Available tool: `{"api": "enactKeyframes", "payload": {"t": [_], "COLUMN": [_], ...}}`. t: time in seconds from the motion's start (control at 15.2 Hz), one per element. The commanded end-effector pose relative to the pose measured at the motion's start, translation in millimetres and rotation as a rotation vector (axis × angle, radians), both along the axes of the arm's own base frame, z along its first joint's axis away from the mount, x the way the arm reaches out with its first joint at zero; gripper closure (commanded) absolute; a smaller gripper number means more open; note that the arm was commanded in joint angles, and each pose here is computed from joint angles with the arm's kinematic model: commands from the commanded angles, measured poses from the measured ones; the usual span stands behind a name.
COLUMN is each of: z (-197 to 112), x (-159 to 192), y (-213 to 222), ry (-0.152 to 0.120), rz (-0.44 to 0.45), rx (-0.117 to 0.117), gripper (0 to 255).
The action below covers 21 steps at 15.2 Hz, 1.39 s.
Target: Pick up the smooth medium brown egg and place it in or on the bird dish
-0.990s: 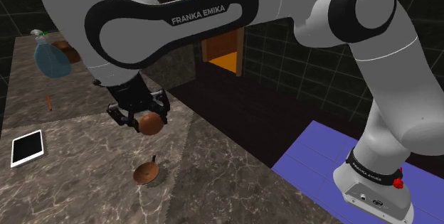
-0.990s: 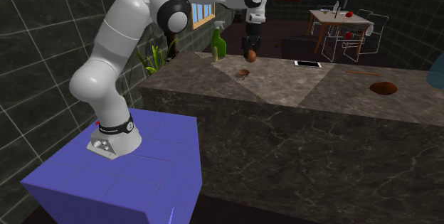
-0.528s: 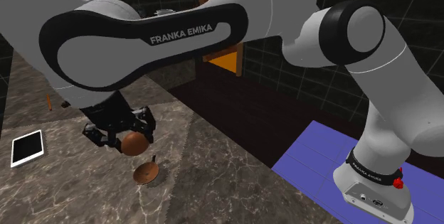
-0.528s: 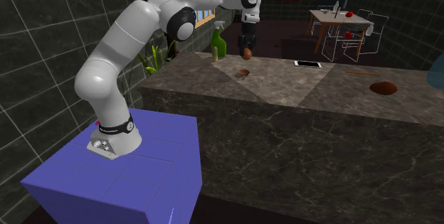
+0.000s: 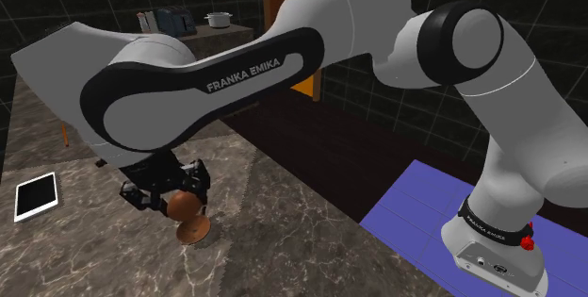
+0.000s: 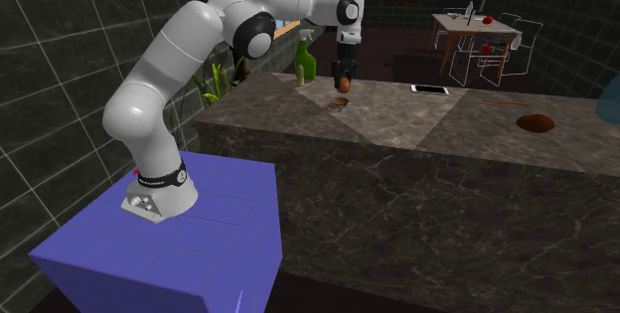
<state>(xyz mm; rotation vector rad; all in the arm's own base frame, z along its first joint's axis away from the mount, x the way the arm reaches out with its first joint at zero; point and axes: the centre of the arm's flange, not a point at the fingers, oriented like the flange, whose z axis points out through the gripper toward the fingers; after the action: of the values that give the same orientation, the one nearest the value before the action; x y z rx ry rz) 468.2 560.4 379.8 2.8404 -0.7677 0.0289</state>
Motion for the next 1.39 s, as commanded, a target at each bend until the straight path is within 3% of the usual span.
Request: {"api": "enactKeyframes", "payload": {"t": [0.0, 0.66, 0.73, 1.06, 1.32], "z": [-10.4, -21.6, -21.6, -21.6, 27.4], "x": [-0.6, -0.6, -0.6, -0.6, 1.0], "y": [0.5, 0.5, 0.5, 0.5, 10.2], "ry": [0.0, 0.0, 0.0, 0.0, 0.0], "rz": [0.0, 0.0, 0.0, 0.0, 0.0], "rx": [0.001, 0.001, 0.001, 0.001, 0.001], "gripper": [255, 255, 0, 0, 0]}}
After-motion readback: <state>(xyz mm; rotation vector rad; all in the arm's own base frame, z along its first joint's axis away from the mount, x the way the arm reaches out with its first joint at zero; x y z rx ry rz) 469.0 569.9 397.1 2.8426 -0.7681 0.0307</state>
